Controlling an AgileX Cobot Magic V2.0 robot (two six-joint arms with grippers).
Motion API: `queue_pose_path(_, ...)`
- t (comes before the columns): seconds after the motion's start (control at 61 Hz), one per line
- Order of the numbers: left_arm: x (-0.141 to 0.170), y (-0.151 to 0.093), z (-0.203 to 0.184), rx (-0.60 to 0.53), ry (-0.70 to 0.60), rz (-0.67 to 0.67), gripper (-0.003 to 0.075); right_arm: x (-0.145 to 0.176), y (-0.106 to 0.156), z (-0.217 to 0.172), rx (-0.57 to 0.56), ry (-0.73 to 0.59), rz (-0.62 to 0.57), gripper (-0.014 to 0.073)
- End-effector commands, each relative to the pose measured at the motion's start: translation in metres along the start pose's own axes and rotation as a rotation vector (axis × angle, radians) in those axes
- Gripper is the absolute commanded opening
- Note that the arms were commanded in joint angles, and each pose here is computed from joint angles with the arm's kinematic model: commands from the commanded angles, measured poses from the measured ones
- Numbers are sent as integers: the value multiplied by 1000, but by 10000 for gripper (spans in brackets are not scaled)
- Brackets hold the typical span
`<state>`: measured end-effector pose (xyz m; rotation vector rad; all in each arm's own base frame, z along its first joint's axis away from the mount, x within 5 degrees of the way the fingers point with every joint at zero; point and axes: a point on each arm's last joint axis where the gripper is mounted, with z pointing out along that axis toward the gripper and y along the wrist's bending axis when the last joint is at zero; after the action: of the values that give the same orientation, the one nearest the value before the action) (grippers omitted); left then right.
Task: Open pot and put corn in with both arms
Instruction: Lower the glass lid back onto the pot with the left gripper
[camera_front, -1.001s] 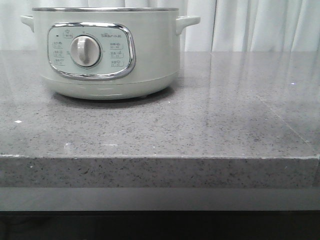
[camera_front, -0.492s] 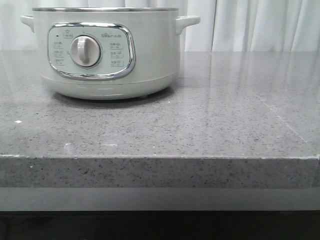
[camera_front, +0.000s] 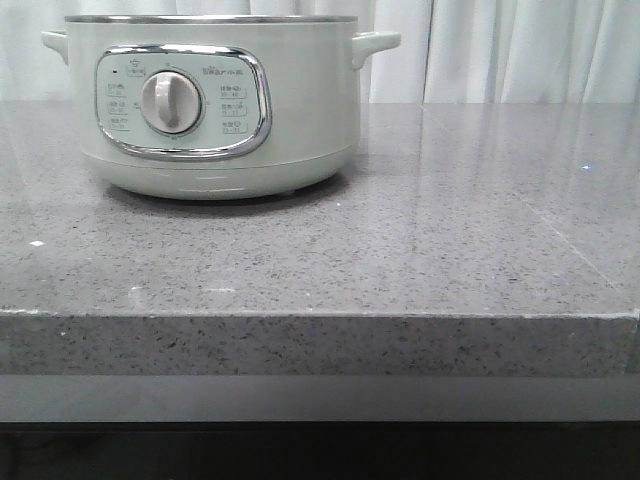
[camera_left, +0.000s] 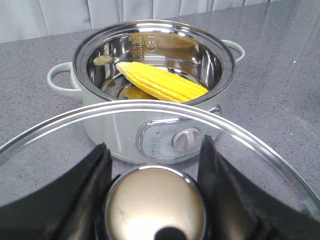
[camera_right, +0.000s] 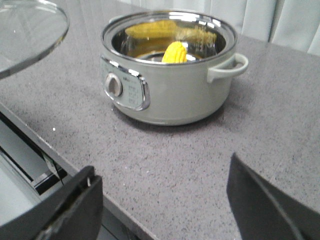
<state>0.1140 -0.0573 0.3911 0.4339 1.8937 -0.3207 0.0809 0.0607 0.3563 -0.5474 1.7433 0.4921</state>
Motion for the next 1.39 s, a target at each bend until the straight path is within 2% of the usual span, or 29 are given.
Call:
queue_pose_path(0.0,-24,-1,-10,12,-186,-3,220,-17,0,-4,8,-129,1,540)
queue_pose_path(0.509,-26,-2,-10,18,-203,-12,220,-17,0,-4,8,-129,1,540)
queue_pose_path(0.755,-40,-3,-2,29,-313,-31,220,-17,0,-4,8,-129,1,540)
queue_pose_path(1.033,-74,-3,39,28,-301,-33,220,-17,0,-4,8,-129,1,540)
queue_pose_path(1.378,-104,-4,116,24,-251,-34,220,-17,0,-4,8,-129,1,540)
